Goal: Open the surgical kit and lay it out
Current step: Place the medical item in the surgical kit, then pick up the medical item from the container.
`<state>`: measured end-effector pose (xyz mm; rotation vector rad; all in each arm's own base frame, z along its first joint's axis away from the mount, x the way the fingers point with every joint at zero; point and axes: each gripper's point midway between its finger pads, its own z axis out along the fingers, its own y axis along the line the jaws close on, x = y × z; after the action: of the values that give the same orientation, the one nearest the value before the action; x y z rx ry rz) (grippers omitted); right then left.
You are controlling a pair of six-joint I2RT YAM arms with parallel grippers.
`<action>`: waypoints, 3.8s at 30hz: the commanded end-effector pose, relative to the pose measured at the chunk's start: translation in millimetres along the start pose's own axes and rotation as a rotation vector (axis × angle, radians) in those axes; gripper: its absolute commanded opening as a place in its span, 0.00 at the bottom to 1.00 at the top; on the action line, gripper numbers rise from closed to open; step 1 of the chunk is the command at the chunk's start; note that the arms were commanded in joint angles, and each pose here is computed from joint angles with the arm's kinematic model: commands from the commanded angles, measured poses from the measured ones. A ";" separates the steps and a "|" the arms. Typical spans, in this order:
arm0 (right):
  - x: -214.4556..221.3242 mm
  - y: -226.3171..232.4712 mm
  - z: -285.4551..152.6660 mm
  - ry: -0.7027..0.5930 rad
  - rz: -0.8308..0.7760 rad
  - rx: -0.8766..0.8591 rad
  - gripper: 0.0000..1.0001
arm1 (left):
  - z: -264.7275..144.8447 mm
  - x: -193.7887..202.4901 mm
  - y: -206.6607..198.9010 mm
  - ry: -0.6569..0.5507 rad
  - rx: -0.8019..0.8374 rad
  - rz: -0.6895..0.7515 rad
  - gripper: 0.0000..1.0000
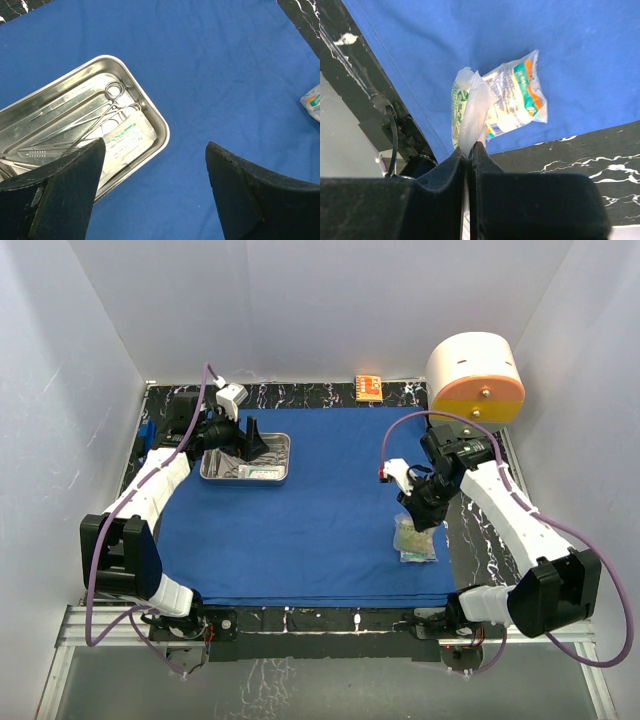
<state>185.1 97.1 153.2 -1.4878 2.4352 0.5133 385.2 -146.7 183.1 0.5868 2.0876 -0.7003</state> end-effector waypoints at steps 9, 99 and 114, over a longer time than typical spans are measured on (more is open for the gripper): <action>14.5 -21.7 22.9 0.115 -0.110 -0.060 0.00 | -4.3 -4.7 -0.7 -0.023 -0.001 0.028 0.81; -112.0 -178.1 11.0 -0.390 0.194 0.346 0.77 | 51.0 133.2 90.7 0.617 -0.233 -0.089 0.61; -106.5 -173.9 9.4 -0.398 0.204 0.340 0.77 | 80.3 114.7 94.6 0.582 -0.219 -0.054 0.21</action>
<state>382.6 112.7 139.3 -0.9311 2.2932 0.3689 433.1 -102.1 27.9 0.6452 2.6560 -0.2817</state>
